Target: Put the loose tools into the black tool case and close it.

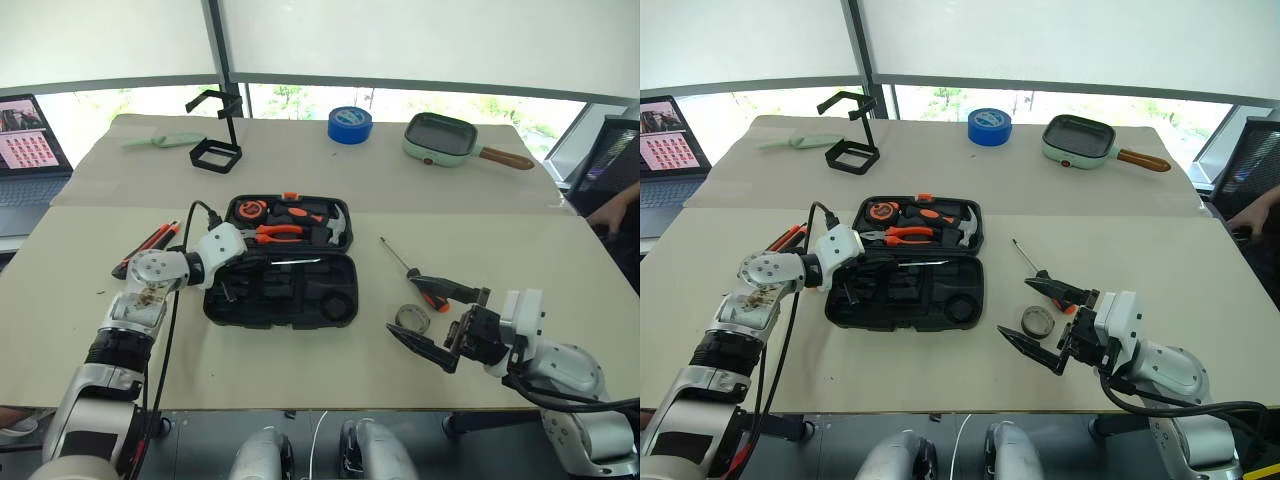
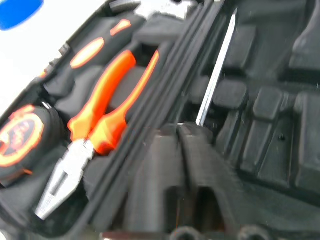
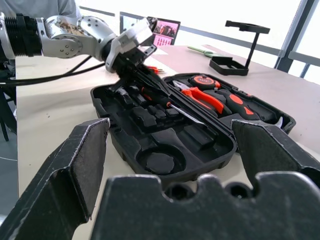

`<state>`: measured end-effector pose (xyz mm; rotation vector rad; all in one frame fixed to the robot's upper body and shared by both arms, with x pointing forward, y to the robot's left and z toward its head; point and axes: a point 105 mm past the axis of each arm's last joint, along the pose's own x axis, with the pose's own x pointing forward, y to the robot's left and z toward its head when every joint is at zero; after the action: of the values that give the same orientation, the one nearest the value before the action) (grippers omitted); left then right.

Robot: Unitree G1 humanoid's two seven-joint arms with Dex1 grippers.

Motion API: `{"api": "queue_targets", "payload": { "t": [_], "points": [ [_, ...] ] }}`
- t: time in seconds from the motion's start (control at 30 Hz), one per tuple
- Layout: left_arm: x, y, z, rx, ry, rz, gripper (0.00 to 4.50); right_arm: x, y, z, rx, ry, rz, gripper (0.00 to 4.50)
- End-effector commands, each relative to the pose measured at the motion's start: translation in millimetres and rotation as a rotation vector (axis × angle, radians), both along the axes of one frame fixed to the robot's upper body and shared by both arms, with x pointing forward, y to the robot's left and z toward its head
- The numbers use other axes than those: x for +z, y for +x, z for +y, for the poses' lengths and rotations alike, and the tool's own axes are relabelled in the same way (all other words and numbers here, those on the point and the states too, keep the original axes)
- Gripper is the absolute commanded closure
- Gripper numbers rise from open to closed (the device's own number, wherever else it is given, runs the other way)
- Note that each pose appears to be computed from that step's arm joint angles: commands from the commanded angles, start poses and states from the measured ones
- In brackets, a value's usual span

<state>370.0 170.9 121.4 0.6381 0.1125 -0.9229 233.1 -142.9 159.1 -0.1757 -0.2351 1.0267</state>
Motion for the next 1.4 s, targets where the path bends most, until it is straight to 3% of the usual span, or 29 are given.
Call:
{"api": "queue_targets", "payload": {
  "t": [0.03, 0.27, 0.33, 0.4, 0.47, 0.5, 0.63, 0.73, 0.77, 0.87, 1.0, 1.17, 1.4],
  "points": [
    [-19.2, -1.4, -9.1, -0.006, 0.049, 0.048, 4.42, 7.1, -1.3, -0.5, 0.004, 0.005, -0.029, 0.00],
    [-31.3, 1.4, -23.1, -0.010, 0.011, 0.107, 4.42, 2.6, -1.4, -4.3, -0.024, 0.002, -0.017, 0.00],
    [-25.8, 0.8, -23.6, -0.030, -0.013, 0.082, 4.42, 3.3, 0.7, -9.0, -0.055, 0.005, -0.017, 0.00],
    [-3.6, -0.3, -24.1, -0.059, -0.141, 0.029, 4.42, 6.1, 4.7, -21.5, -0.131, 0.025, -0.018, 0.00],
    [34.1, -13.1, -23.2, -0.158, -0.309, -0.069, 3.91, 3.4, 4.2, -42.4, -0.226, 0.025, -0.006, 0.00],
    [42.4, -17.6, -22.1, -0.187, -0.343, -0.093, 3.75, 2.5, 3.5, -46.9, -0.246, 0.023, -0.002, 0.00],
    [58.2, -42.8, -8.4, -0.269, -0.362, -0.080, 2.39, -17.8, -8.8, -85.9, -0.396, -0.027, 0.064, 0.00],
    [53.6, -68.8, 6.0, -0.232, -0.463, -0.010, 1.39, -49.5, -24.2, -129.9, -0.591, -0.023, 0.195, 0.00],
    [47.8, -78.1, 8.3, -0.227, -0.475, 0.016, 0.84, -54.9, -27.2, -137.2, -0.626, -0.018, 0.209, 0.00],
    [18.9, -115.2, 17.2, -0.265, -0.416, 0.133, 0.02, -61.8, -27.5, -143.9, -0.675, -0.045, 0.241, 0.00],
    [15.0, -138.8, 24.0, -0.317, -0.452, 0.154, 0.02, -57.3, -12.4, -135.6, -0.670, -0.061, 0.320, 0.00],
    [29.0, -128.7, 17.0, -0.289, -0.512, 0.056, 0.02, -24.2, 35.5, -109.1, -0.608, -0.113, 0.340, 0.00],
    [31.5, -126.8, 5.7, -0.298, -0.549, 0.067, 0.02, -23.6, 72.8, -82.8, -0.558, -0.311, 0.500, 0.00]
  ]
}}
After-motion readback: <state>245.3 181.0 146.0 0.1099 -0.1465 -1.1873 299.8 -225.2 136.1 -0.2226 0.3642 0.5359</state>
